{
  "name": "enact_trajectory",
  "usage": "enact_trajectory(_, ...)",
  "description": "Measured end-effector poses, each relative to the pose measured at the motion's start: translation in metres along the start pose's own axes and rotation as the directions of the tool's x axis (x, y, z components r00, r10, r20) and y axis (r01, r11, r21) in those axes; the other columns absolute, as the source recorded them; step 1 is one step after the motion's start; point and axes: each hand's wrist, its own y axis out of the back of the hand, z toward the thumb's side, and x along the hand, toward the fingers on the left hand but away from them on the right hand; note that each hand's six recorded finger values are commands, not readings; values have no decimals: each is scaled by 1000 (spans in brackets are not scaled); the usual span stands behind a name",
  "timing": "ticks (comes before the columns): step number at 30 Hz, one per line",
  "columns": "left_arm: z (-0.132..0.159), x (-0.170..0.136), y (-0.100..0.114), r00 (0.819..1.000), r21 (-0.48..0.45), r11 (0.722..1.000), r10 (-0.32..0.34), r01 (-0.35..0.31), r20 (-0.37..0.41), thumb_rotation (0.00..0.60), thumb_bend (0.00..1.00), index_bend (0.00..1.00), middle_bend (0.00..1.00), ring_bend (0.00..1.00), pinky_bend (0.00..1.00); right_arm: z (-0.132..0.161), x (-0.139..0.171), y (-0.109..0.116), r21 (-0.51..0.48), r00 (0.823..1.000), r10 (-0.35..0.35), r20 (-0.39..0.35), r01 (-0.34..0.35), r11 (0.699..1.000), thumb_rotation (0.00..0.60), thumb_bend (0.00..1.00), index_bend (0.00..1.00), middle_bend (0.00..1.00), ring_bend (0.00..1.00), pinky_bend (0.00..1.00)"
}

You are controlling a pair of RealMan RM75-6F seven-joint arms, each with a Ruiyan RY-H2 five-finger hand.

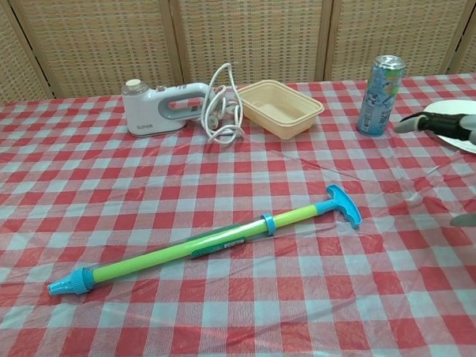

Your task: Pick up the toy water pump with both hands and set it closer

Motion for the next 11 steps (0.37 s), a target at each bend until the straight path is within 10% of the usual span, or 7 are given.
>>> enact_trajectory(11, -28, -81, -33, 993, 42, 995, 97, -95, -61, 600, 94, 0, 0, 0, 0, -26, 62, 1, 63, 993, -104, 58, 101, 993, 600, 142, 0, 0, 0, 0)
